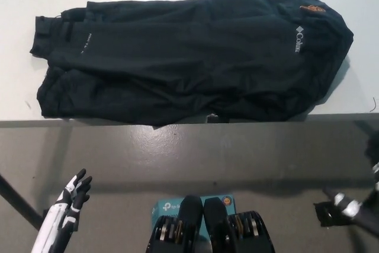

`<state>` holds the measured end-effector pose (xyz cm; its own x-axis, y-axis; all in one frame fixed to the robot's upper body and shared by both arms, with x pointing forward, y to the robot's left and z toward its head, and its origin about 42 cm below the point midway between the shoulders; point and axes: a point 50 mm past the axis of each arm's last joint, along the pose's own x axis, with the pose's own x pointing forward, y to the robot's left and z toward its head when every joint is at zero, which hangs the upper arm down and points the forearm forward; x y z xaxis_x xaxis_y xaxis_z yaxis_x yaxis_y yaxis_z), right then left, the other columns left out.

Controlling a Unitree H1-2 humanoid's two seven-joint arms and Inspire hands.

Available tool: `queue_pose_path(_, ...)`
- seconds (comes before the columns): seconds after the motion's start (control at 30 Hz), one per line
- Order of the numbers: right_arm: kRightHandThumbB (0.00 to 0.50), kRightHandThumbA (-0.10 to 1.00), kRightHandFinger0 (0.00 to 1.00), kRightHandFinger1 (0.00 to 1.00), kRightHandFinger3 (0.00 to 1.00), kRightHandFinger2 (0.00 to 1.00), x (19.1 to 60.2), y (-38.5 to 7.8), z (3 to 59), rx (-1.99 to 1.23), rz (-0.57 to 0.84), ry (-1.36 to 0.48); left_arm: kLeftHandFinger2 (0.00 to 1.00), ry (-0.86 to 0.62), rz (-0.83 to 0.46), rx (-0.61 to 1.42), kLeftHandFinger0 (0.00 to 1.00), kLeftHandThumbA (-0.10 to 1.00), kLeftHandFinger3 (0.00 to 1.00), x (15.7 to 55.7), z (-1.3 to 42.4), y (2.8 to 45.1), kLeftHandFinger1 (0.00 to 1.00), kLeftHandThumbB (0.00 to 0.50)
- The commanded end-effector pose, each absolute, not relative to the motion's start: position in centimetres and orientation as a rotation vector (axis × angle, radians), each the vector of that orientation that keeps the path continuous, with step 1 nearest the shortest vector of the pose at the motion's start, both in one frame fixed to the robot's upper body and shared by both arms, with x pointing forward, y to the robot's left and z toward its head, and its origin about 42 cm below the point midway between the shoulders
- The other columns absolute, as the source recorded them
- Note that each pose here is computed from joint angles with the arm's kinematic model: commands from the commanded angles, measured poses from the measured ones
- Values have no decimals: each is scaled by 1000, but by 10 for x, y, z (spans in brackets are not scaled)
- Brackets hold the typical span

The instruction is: The robot grabs the right edges of the black jacket on the table, and folds it in half

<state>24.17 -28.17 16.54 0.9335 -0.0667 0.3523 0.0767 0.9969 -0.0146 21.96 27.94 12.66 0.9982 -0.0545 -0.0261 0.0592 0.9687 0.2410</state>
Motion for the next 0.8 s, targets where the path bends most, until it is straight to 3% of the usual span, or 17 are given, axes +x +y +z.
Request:
queue_pose_path(0.0, 313, 1000, 1000, 1000, 1000, 1000, 285, -330, 271, 380, -30, -514, 1000, -27, -91, 250, 1000, 905, 1000, 213, 140, 279, 1000, 0)
queue_pose_path(0.13, 316, 1000, 1000, 1000, 1000, 1000, 326, -355, 301, 480, 60, -467, 1000, -31, -78, 243, 1000, 895, 1000, 213, 140, 280, 1000, 0)
queue_pose_path(0.33, 319, 1000, 1000, 1000, 1000, 1000, 387, -385, 314, 547, 80, -368, 1000, -25, -87, 244, 1000, 915, 1000, 215, 141, 281, 1000, 0)
queue_pose_path(0.37, 241, 1000, 1000, 1000, 1000, 1000, 401, -388, 312, 584, 77, -342, 1000, -23, -88, 239, 1000, 917, 1000, 215, 141, 281, 1000, 0)
queue_pose_path(0.4, 293, 1000, 1000, 1000, 1000, 1000, 411, -390, 311, 586, 81, -323, 1000, -21, -85, 240, 1000, 927, 1000, 215, 141, 281, 1000, 0)
queue_pose_path(0.77, 294, 1000, 1000, 1000, 1000, 1000, 483, -393, 282, 648, 64, -97, 1000, -18, -84, 250, 1000, 951, 1000, 218, 142, 281, 1000, 0)
